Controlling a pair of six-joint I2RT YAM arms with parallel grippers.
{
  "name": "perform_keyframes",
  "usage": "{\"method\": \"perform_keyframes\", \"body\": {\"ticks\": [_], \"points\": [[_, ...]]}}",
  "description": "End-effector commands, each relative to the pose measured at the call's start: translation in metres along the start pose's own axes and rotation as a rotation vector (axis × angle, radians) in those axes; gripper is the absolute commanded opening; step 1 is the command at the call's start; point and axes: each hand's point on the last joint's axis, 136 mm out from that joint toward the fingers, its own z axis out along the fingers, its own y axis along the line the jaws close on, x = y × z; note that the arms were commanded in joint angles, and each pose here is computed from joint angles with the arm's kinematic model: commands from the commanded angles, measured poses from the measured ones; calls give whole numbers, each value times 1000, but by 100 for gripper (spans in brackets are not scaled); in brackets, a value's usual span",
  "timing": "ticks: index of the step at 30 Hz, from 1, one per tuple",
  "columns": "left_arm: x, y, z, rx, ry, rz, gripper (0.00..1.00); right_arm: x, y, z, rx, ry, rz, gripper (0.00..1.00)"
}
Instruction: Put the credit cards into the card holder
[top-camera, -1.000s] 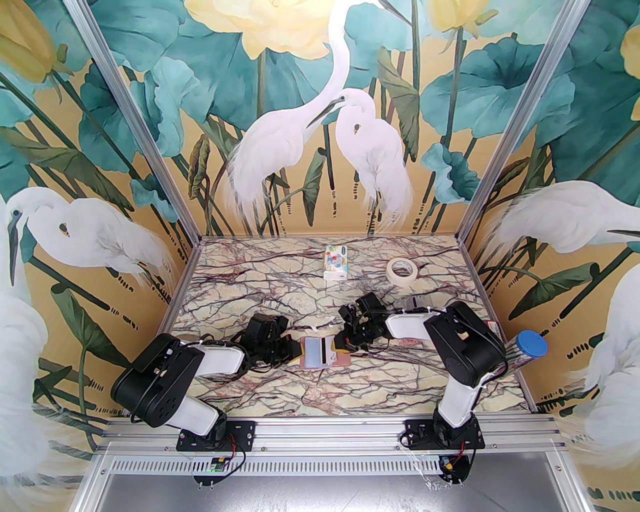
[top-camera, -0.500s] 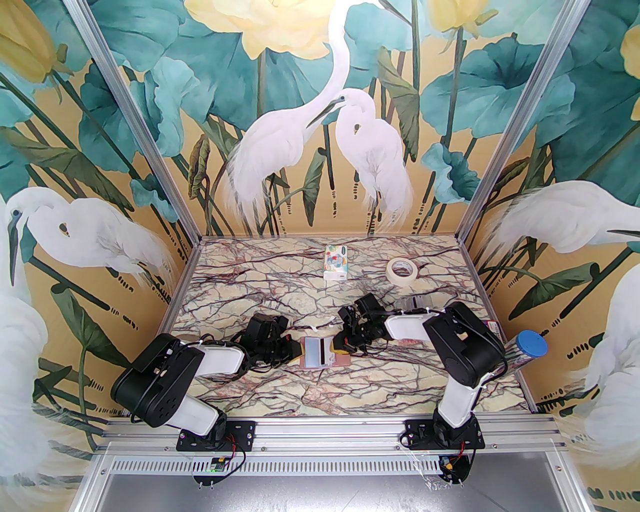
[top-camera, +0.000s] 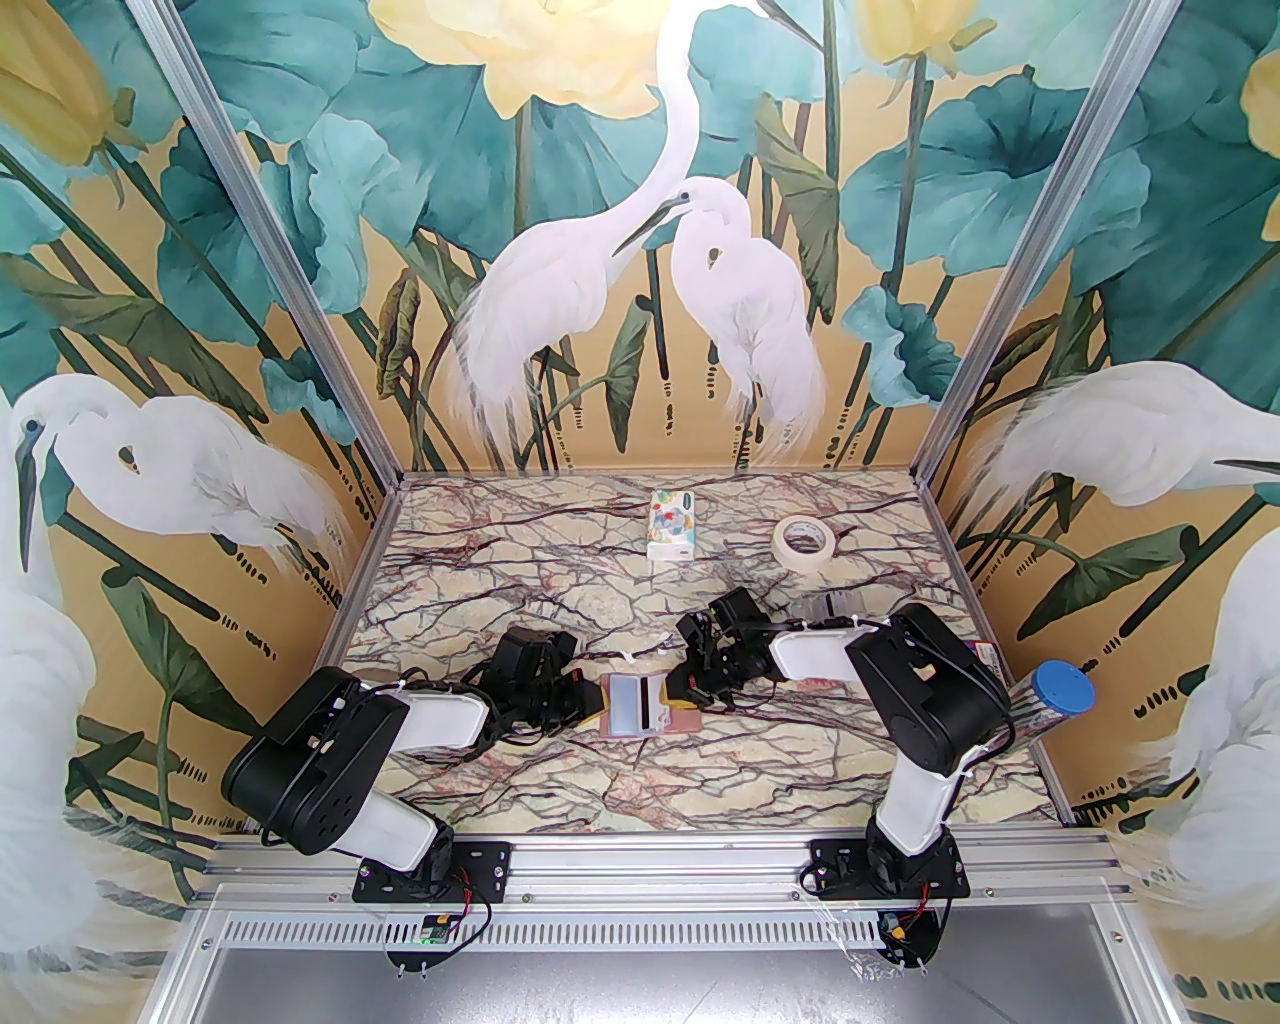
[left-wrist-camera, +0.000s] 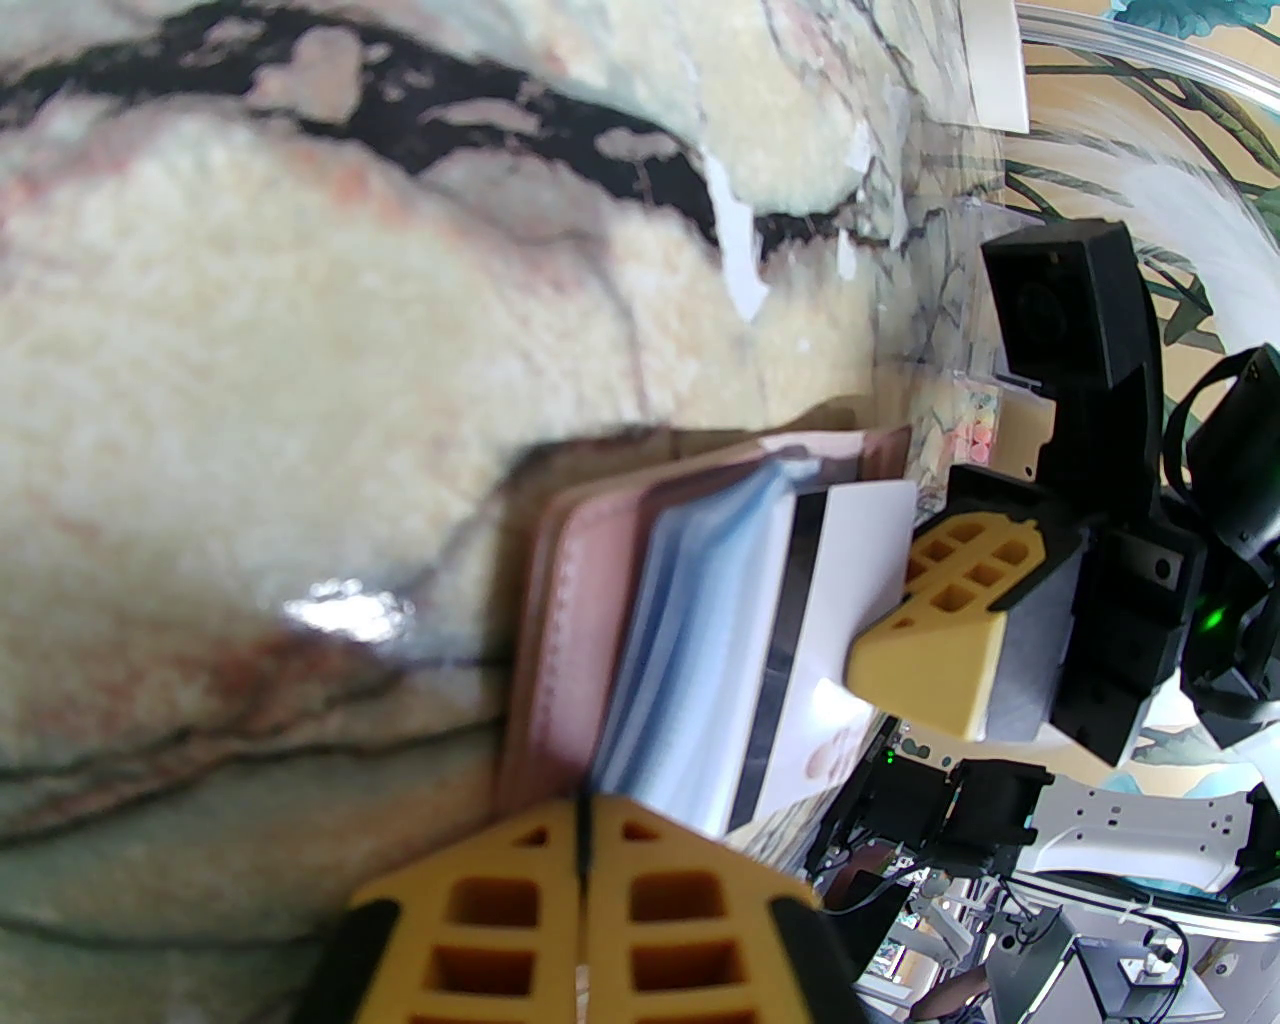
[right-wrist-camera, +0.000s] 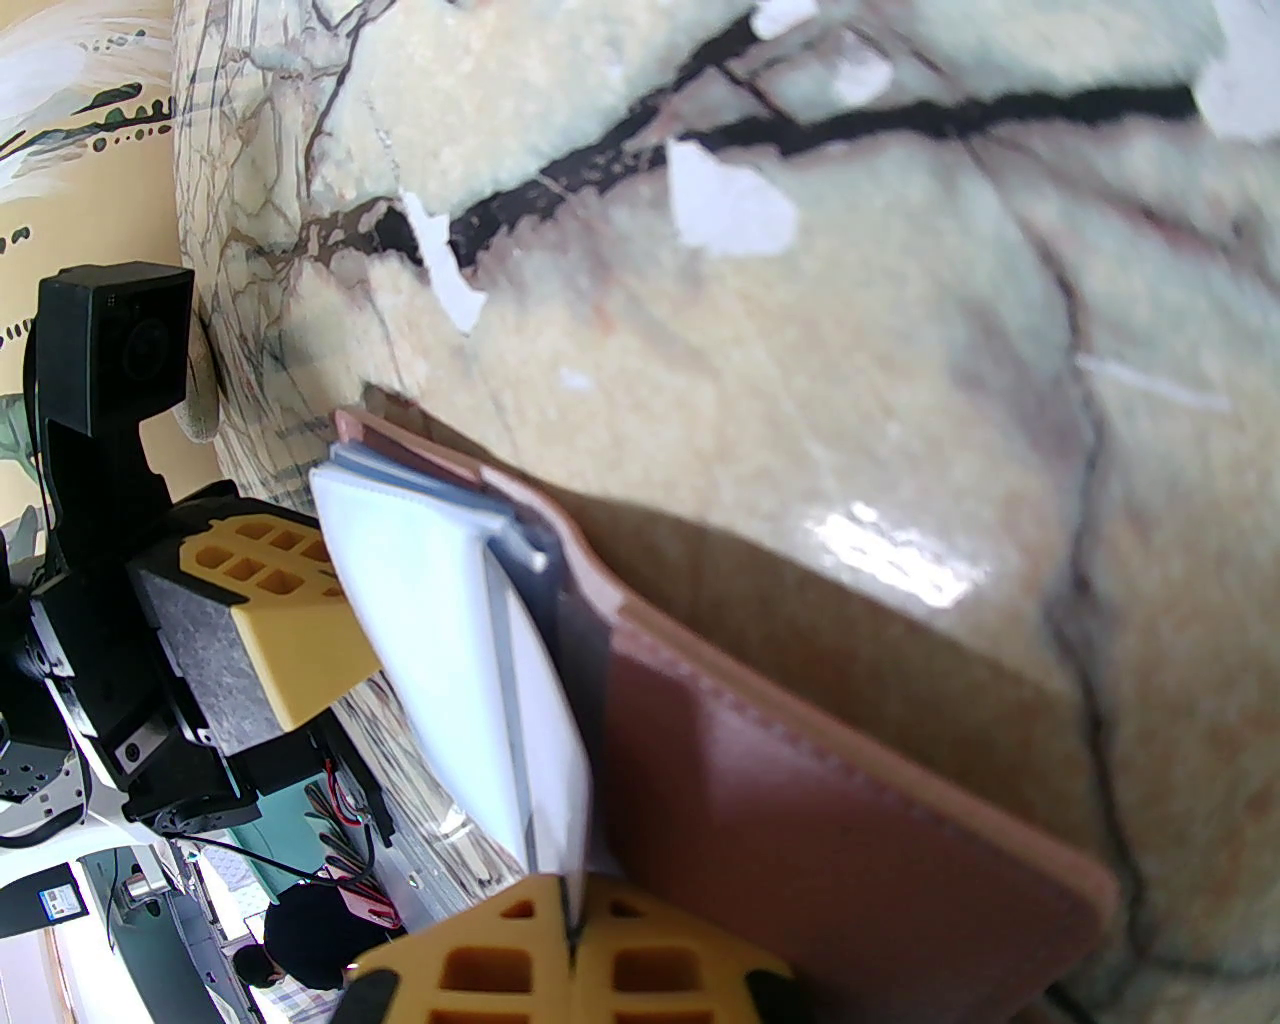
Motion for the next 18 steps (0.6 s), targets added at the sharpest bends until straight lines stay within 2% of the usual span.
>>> {"method": "perform_keyframes", "body": {"ticks": [1, 11, 18], "points": [[26, 54, 5, -200, 50, -73, 4, 8, -22, 9, 74, 13, 52, 8], [26, 54, 4, -202, 50, -74, 4, 6, -20, 8, 98, 12, 42, 13], [25, 53, 4, -202, 48, -73, 4, 5, -14, 1, 122, 1, 14, 37]]}}
